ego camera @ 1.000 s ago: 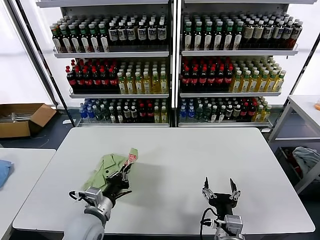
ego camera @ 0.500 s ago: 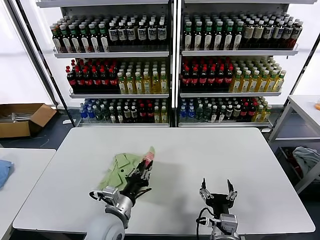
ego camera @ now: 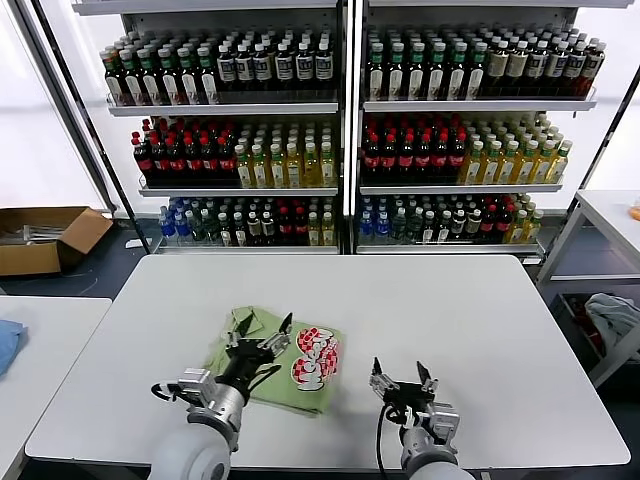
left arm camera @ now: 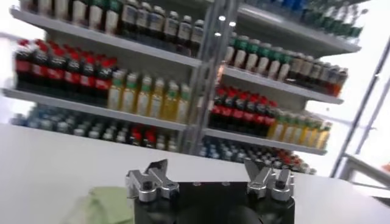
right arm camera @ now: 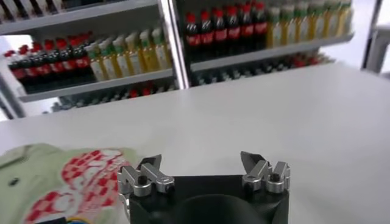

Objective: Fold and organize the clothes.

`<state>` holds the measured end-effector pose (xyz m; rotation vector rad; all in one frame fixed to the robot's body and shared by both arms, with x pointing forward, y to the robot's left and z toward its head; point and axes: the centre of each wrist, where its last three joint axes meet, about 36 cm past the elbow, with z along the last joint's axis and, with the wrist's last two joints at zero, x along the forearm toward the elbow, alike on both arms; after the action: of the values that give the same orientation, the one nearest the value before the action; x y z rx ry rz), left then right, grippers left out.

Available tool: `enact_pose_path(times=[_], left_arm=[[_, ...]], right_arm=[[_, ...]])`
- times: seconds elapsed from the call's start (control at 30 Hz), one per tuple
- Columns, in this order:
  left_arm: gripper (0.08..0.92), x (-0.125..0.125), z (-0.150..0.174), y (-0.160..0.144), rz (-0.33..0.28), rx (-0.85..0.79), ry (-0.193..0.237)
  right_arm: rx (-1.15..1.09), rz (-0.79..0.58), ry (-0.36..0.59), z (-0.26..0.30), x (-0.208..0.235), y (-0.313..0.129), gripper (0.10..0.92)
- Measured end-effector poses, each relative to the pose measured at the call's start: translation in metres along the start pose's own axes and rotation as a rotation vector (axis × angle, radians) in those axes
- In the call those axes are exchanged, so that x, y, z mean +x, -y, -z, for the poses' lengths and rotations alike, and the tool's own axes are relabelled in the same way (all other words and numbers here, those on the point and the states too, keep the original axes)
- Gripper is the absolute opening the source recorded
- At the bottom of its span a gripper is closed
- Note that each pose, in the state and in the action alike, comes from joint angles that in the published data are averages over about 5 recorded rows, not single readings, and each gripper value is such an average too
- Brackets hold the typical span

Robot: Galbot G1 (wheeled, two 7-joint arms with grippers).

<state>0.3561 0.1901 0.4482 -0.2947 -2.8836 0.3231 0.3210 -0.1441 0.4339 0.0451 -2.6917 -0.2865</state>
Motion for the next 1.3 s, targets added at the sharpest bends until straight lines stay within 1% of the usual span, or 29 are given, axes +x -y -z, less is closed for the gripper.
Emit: enact_pose_path(times=[0.1,0.27,0.5,0.6,0.7,1.0,1.3], left_arm=[[0.819,0.004,0.005,-0.012,0.046,-0.024,-0.001],[0.823,0.008,0.011,-0.027,0.107,-0.049,-0.002],[0.823,0.012,0.012,-0.039,0.154,-0.067,-0.011],[0.823,0.014,0.013,-0.044,0.169,-0.074,-0.017],[0.823,0.016,0.013,-0.047,0.182,-0.079,-0.022],[0.823,0.019,0.011,-0.050,0.205,-0.071,-0.039],[0.823,0.023,0.009,-0.049,0.213,-0.064,-0.047]], right_arm=[[-0.046,0.049,-0.037,0.004,-0.009,-0.009,0.822],[-0.080,0.115,-0.099,0.003,-0.021,-0.025,0.797],[-0.073,0.159,-0.165,-0.005,-0.035,-0.038,0.775],[-0.070,0.166,-0.186,-0.009,-0.040,-0.043,0.743],[-0.067,0.174,-0.198,-0.012,-0.043,-0.048,0.671],[-0.038,0.191,-0.214,-0.018,-0.043,-0.055,0.412],[0.014,0.187,-0.188,-0.016,-0.041,-0.050,0.155]])
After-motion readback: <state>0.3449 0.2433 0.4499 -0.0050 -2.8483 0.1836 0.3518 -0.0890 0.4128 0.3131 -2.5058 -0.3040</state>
